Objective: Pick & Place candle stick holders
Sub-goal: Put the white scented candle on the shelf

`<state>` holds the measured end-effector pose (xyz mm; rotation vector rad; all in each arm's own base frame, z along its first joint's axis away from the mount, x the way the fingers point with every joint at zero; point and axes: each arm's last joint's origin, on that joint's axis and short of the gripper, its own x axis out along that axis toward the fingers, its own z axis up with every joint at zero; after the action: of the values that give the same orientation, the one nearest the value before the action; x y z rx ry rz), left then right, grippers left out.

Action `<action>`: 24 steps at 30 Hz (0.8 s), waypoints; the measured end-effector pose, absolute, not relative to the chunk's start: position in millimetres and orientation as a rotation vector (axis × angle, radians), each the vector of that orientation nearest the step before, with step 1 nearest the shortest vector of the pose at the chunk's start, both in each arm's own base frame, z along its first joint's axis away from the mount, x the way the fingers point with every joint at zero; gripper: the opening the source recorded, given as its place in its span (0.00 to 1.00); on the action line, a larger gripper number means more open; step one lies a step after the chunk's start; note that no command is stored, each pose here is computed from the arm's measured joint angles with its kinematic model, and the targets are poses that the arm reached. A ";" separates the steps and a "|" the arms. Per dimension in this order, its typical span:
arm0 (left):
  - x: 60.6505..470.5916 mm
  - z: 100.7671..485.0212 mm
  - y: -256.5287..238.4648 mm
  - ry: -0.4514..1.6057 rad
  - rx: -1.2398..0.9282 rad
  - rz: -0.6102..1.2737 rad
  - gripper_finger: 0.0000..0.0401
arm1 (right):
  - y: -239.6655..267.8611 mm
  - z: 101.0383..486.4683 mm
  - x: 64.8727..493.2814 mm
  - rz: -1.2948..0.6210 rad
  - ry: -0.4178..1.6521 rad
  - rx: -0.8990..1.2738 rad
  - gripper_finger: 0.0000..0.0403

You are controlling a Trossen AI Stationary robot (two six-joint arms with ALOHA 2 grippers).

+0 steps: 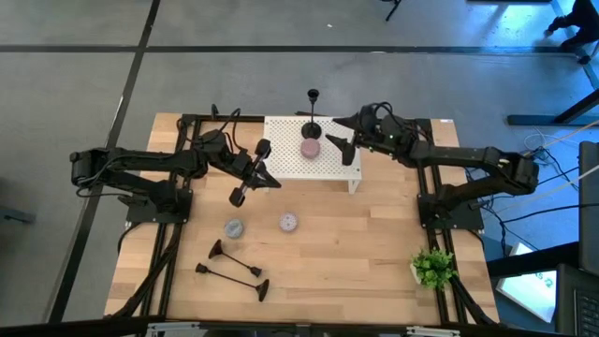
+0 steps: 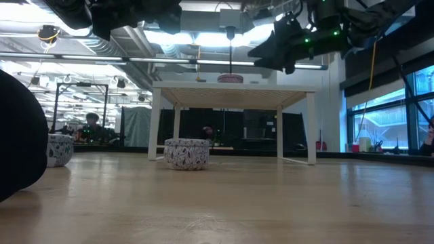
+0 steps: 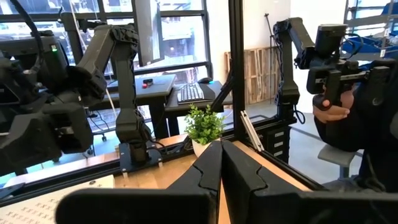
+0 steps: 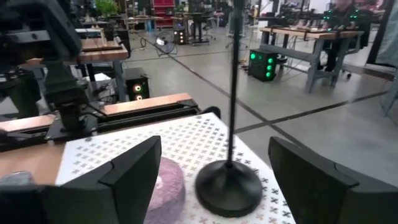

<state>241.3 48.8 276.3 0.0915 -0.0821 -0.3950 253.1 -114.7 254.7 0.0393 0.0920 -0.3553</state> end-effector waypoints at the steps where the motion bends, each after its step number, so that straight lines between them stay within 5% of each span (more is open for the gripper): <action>1: 241.4 276.3 48.0 -0.082 0.090 -0.398 0.01 | -113.3 254.5 253.5 -0.350 0.095 0.040 0.75; 24: 243.1 277.8 38.3 -0.091 0.068 -0.435 0.01 | -49.4 289.1 219.0 -0.150 0.149 0.024 0.74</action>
<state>243.1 38.3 277.8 0.0684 -0.0911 -0.4351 219.0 -49.4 289.1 0.0238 0.1493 -0.1502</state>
